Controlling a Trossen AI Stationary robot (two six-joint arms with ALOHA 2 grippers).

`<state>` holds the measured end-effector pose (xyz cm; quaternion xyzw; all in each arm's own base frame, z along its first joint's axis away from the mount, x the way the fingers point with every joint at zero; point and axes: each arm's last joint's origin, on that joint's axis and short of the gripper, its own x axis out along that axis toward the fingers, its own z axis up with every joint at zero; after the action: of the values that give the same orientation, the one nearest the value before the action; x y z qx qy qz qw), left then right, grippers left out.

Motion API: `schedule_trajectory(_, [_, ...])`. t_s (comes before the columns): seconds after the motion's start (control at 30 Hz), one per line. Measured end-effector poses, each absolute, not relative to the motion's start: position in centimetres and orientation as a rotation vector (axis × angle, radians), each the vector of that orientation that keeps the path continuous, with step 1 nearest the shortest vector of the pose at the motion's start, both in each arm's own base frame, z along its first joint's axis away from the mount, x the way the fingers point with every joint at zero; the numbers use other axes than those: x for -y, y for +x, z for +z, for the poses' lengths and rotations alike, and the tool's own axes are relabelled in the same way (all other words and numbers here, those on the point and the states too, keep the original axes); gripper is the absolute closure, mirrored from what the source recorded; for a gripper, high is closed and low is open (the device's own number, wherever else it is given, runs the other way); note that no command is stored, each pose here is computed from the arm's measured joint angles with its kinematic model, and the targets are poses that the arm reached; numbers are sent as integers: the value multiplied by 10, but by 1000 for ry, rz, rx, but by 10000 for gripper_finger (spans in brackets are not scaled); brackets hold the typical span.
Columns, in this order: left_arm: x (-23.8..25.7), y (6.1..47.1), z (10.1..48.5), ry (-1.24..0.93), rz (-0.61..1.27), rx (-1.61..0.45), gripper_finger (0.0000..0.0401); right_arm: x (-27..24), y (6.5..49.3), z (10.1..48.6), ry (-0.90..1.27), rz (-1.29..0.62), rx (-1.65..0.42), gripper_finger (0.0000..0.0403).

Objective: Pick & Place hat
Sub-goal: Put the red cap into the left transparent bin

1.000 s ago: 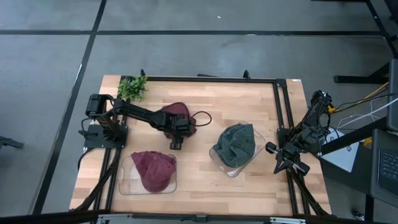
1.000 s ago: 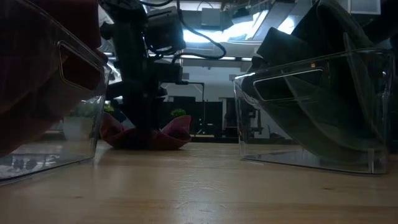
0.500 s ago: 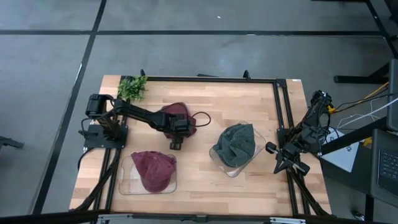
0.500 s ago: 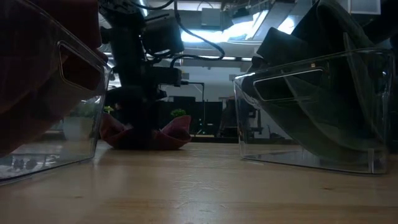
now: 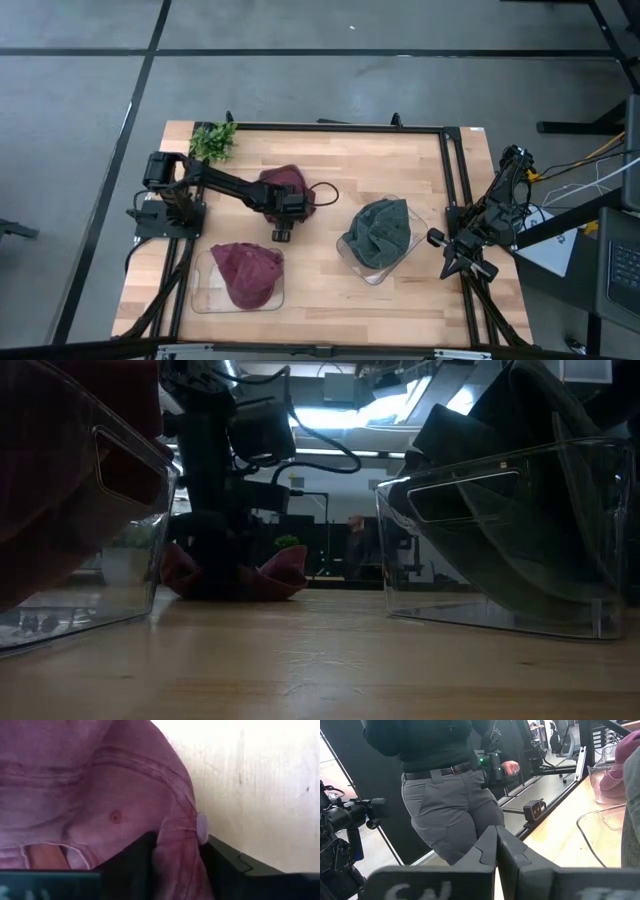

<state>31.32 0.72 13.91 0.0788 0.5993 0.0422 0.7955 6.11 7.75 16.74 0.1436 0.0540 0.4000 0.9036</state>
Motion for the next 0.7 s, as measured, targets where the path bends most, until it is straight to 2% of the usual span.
schedule_trajectory(0.5, [-10,312,148,136,116,-1252,388,-77,61,167,297,827,-112,397])
schedule_trajectory(0.7, [-10,312,147,41,80,-1255,395,-77,61,167,297,827,-111,397])
